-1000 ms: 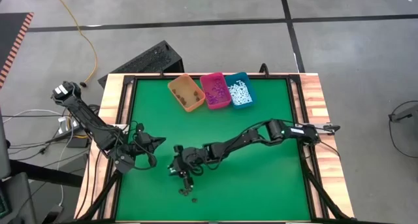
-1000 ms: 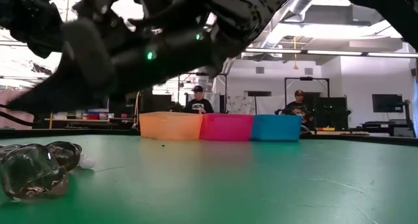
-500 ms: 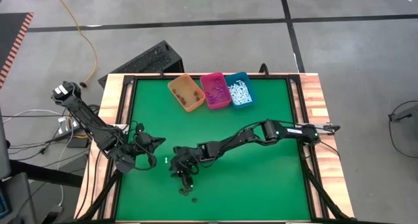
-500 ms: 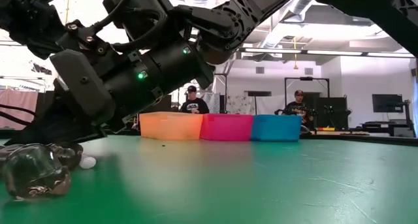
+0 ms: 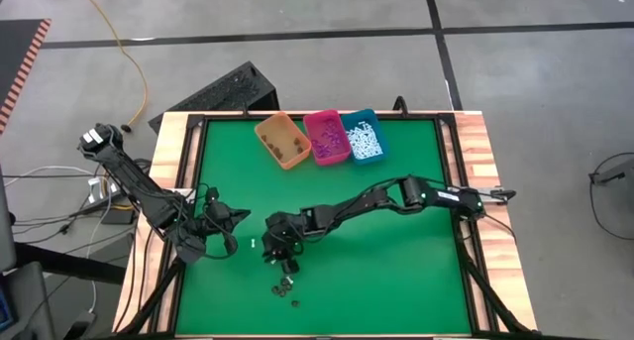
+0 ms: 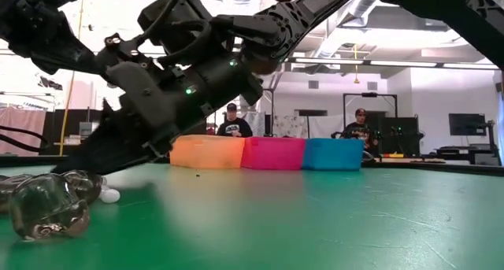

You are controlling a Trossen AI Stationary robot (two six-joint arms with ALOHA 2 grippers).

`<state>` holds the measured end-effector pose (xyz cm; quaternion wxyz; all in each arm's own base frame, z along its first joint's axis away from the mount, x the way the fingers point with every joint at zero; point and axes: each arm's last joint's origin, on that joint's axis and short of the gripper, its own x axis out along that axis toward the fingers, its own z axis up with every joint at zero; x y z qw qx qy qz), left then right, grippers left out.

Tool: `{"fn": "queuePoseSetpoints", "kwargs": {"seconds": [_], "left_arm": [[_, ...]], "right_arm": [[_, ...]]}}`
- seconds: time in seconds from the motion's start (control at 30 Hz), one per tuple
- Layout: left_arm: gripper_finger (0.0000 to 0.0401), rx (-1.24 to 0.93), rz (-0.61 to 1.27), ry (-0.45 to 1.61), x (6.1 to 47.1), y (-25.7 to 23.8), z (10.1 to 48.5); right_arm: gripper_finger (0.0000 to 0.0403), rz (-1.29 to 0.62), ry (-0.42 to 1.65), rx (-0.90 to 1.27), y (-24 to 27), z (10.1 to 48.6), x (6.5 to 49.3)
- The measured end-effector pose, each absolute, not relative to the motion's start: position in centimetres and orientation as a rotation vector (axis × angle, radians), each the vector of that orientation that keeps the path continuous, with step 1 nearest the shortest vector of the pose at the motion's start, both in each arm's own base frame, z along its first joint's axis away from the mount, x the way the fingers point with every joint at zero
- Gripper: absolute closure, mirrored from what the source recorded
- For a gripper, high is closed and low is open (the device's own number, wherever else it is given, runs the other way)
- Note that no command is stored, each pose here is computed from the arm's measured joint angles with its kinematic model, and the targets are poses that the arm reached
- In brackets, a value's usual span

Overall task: Sort Halloween decoration
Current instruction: Put the white bone toy into the blue bin

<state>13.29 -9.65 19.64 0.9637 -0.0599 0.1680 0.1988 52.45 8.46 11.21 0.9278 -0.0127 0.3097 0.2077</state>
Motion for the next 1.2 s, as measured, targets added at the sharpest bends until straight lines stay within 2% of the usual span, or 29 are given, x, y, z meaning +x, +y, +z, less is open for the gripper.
{"fn": "queuePoseSetpoints", "kwargs": {"seconds": [0.2,0.4,0.67,1.0,1.2], "left_arm": [[0.0401,-0.131,0.404,0.346,13.2,-9.6,19.6],[0.0401,-0.128,0.418,0.334,13.2,-9.6,19.6],[0.0401,-0.122,0.436,0.319,13.2,-9.5,19.6],[0.0401,-0.139,0.437,0.315,13.2,-9.5,19.6],[0.0401,-0.141,0.435,0.318,13.2,-9.5,19.6]], "right_arm": [[0.0299,0.47,0.669,0.015,7.3,14.5,51.6],[0.0302,0.521,0.553,-0.038,8.1,18.2,50.7],[0.0302,0.51,0.411,0.003,10.1,16.3,49.2],[0.03,0.438,0.421,-0.183,11.6,15.4,48.9],[0.03,0.429,0.429,-0.179,11.2,14.6,49.1]]}}
